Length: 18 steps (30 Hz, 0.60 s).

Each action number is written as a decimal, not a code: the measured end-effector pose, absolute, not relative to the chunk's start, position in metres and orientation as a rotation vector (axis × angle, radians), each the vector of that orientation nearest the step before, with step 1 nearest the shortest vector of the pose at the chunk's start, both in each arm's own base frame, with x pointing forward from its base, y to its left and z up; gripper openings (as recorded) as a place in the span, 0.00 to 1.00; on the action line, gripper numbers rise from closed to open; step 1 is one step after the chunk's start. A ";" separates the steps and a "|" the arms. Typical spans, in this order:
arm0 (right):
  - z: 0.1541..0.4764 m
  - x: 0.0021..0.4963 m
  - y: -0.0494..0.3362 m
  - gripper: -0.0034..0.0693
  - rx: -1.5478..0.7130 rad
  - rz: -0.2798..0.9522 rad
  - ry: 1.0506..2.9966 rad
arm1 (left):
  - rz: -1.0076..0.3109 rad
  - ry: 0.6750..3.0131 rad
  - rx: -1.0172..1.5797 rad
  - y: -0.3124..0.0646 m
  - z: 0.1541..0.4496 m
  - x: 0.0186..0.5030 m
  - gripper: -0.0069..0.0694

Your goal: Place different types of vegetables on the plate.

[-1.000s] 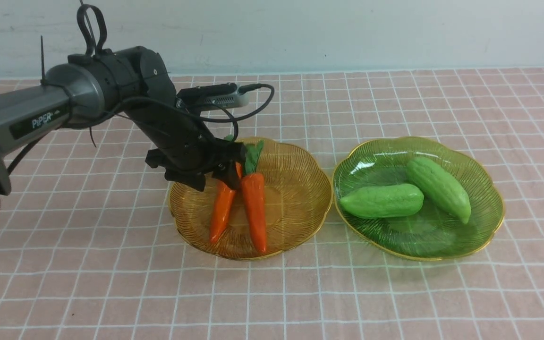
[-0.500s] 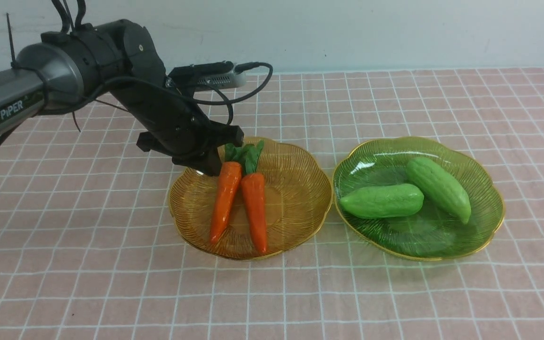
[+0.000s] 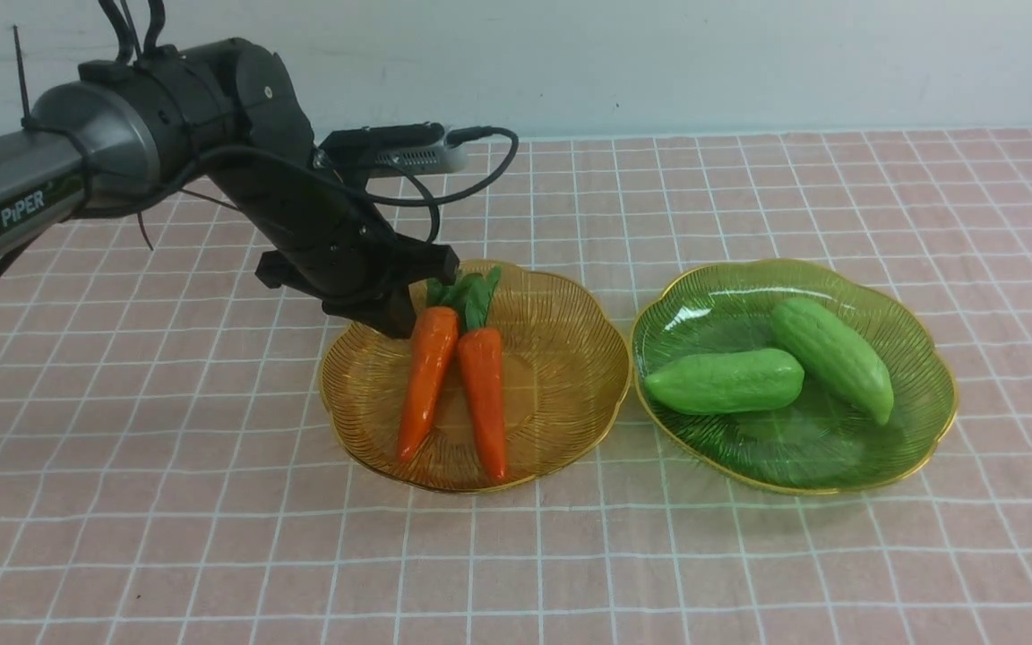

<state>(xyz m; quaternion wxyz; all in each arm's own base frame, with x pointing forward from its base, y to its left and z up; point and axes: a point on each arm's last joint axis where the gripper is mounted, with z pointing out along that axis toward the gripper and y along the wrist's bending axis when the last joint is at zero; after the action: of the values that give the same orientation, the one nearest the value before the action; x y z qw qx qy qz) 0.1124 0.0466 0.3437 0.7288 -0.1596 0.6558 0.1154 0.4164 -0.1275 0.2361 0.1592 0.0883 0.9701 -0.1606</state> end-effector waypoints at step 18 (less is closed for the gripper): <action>0.260 0.076 0.020 0.03 -0.224 0.188 1.576 | -0.510 2.700 0.311 -0.123 0.307 0.380 0.09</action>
<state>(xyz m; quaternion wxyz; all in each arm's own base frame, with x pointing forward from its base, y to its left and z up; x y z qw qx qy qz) 0.0759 0.0203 0.2596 0.6957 -0.1006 0.7062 0.0844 0.3804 -0.1229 0.3068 0.1869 0.1104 0.9592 -0.1812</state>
